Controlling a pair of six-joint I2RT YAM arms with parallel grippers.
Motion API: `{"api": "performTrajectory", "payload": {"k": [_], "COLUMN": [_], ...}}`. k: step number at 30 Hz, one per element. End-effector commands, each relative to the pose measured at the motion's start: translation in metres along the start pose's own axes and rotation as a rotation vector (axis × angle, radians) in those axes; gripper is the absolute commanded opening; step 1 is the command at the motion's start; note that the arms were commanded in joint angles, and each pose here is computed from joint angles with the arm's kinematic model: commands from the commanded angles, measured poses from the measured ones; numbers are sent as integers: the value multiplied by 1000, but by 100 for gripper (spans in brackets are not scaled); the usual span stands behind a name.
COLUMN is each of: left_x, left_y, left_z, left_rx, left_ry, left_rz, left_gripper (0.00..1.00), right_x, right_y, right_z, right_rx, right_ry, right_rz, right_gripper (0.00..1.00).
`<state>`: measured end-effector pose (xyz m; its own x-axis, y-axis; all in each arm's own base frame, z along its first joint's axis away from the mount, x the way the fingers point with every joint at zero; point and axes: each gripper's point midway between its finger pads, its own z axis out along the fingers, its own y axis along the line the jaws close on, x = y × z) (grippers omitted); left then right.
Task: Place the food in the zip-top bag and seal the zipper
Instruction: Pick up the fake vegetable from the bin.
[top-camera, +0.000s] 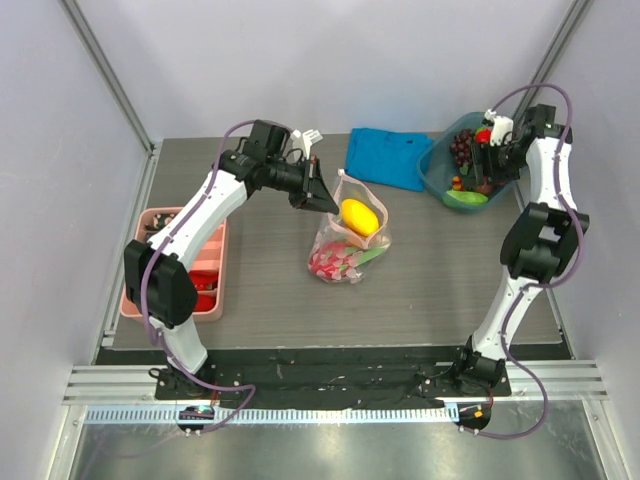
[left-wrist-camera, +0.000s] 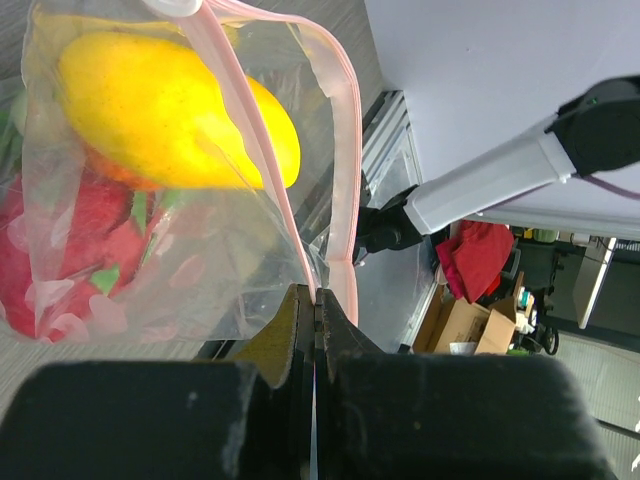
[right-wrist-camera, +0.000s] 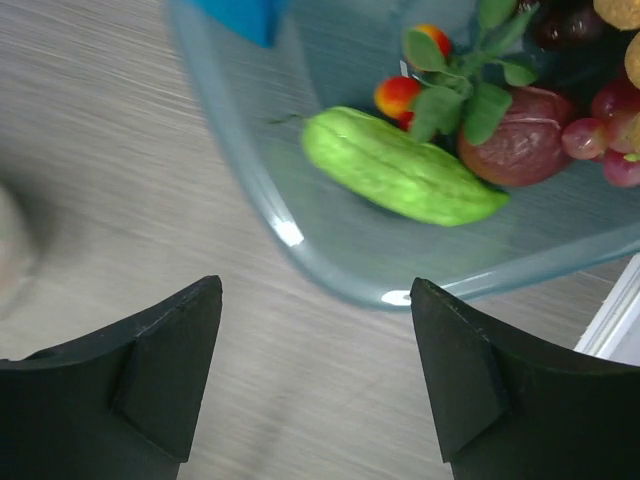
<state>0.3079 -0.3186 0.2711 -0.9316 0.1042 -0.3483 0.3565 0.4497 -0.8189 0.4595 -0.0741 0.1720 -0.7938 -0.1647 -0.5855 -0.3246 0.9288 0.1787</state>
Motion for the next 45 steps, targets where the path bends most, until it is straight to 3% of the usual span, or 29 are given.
{"api": "performTrajectory", "payload": {"k": [1, 8, 22, 25, 28, 32, 37, 45], "left_x": [-8, -8, -8, -7, -8, -10, -10, -9], "left_y": [-9, -8, 1, 2, 3, 1, 1, 1], "left_z": [-2, -1, 6, 7, 7, 6, 5, 3], "left_rx": [43, 45, 35, 34, 30, 30, 26, 16], "left_ry": [-19, -13, 2, 6, 7, 10, 4, 1], "left_rz": [46, 43, 13, 13, 12, 19, 26, 31], "left_gripper": [0, 0, 0, 0, 0, 0, 0, 0], "right_x": [-8, 11, 31, 47, 48, 26, -26, -99], "right_y": [-29, -58, -65, -63, -62, -67, -62, 2], "right_z": [15, 58, 121, 128, 126, 112, 70, -24], "right_rx": [107, 139, 77, 41, 38, 72, 119, 86], "right_ry": [38, 151, 263, 300, 290, 217, 56, -256], "right_rz": [-92, -292, -564, -584, -591, -552, -530, -441], "right_gripper": [78, 68, 73, 70, 61, 39, 34, 21]}}
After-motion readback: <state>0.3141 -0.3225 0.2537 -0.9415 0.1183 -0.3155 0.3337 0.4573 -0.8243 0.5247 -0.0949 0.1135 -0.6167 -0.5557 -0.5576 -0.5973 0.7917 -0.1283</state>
